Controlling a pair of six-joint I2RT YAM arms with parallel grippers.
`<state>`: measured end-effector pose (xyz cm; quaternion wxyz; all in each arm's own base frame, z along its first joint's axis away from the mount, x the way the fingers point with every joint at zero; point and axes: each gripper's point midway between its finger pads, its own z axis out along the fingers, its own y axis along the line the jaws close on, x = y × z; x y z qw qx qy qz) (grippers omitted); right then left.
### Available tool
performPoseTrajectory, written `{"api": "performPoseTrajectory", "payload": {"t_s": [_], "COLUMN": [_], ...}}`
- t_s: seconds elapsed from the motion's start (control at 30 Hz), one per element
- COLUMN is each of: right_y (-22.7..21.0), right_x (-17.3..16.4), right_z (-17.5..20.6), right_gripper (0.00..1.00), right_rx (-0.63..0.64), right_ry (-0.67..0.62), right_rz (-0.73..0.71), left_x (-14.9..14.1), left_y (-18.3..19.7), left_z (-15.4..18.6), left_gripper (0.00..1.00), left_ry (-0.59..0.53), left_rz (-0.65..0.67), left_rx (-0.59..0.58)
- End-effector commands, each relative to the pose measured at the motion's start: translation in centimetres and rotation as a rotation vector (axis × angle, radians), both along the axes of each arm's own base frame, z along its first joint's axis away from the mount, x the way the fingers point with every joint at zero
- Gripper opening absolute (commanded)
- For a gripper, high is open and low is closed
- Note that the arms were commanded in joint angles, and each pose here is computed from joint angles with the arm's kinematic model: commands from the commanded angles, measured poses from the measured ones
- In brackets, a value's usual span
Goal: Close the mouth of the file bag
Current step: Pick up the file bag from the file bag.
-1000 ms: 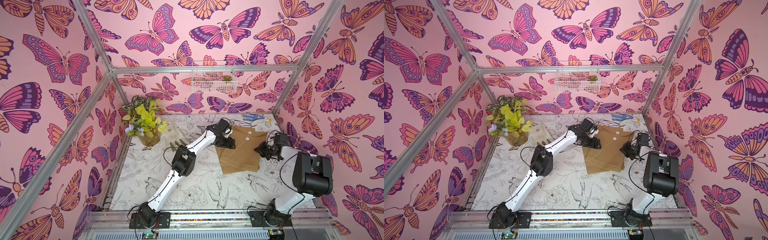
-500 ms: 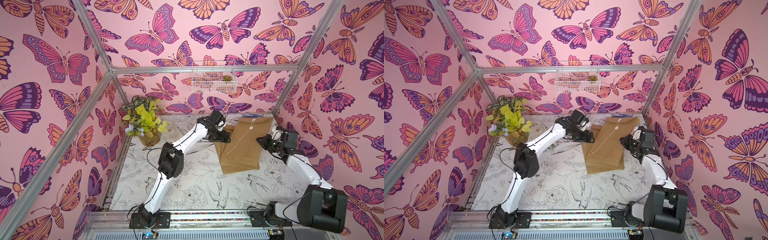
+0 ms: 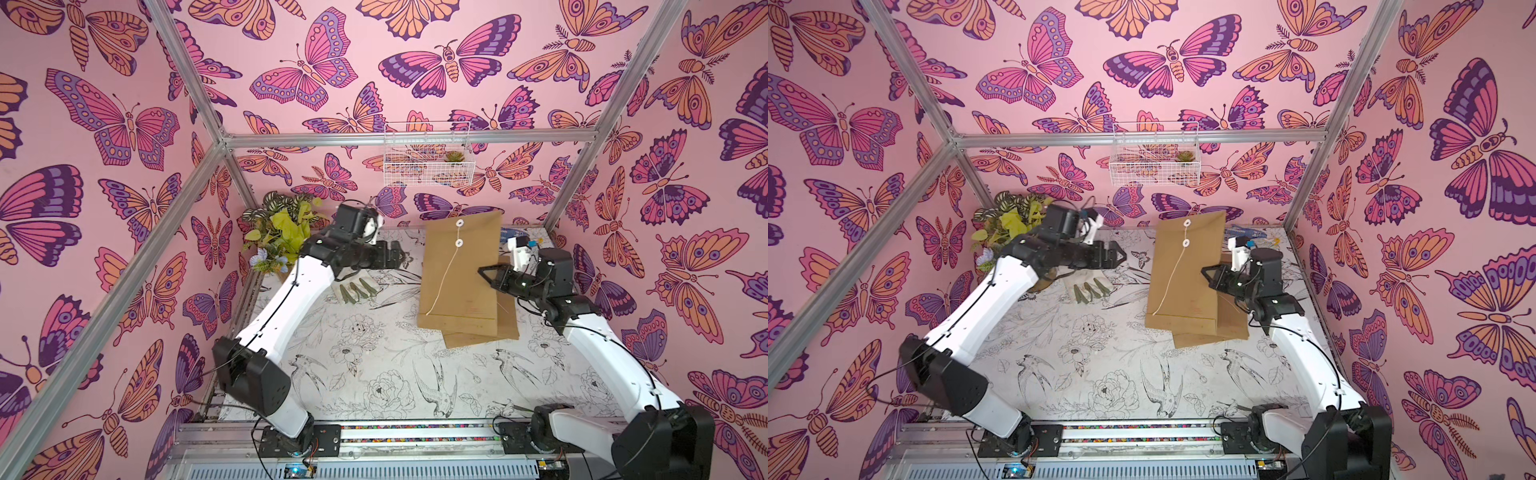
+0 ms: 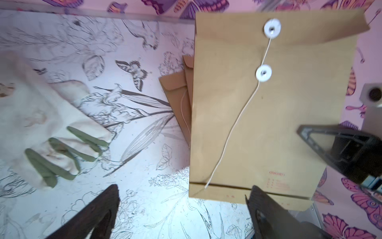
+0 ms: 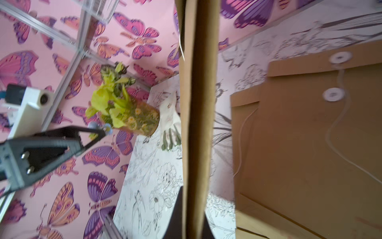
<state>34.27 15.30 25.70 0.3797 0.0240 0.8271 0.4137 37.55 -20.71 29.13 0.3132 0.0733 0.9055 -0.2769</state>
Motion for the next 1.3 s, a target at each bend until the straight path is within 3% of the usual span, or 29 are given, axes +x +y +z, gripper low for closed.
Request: {"api": "performPoseTrajectory", "payload": {"t_s": [0.0, 0.13, 0.3, 0.57, 0.67, 0.8, 0.97, 1.2, 1.27], "right_y": [2.9, 4.3, 5.7, 6.2, 6.3, 6.4, 6.5, 6.7, 6.8], "right_x": [-0.8, -1.7, -3.0, -4.4, -4.8, -4.9, -4.7, -4.4, -4.2], "right_z": [4.0, 6.4, 8.7, 12.2, 12.2, 12.2, 12.6, 11.9, 11.4], "right_gripper": [0.00, 0.00, 0.00, 0.00, 0.00, 0.00, 0.00, 0.00, 0.00], "right_rx": [0.033, 0.123, 0.206, 0.318, 0.320, 0.333, 0.358, 0.360, 0.351], "right_ry": [-0.167, -0.262, -0.304, -0.345, -0.343, -0.345, -0.356, -0.327, -0.315], "right_rz": [0.141, 0.223, 0.328, 0.400, 0.419, 0.428, 0.430, 0.444, 0.443], "left_x": [-0.2, -0.3, -0.3, 0.1, 0.1, -1.0, -1.4, -1.4, -1.3], "left_y": [1.6, 1.8, -0.4, -1.9, -2.3, -3.2, -3.2, -3.2, -3.2], "left_z": [2.5, 4.5, 5.9, 8.1, 9.8, 11.3, 11.1, 11.6, 11.4], "left_gripper": [0.93, 0.86, 0.89, 0.87, 0.79, 0.54, 0.35, 0.16, 0.15], "left_ry": [-0.096, -0.126, -0.090, -0.140, -0.167, -0.194, -0.197, -0.219, -0.215], "left_rz": [-0.038, -0.134, -0.253, -0.338, -0.379, -0.485, -0.496, -0.493, -0.494], "left_rx": [-0.136, -0.337, -0.504, -0.632, -0.698, -0.745, -0.751, -0.768, -0.768]}}
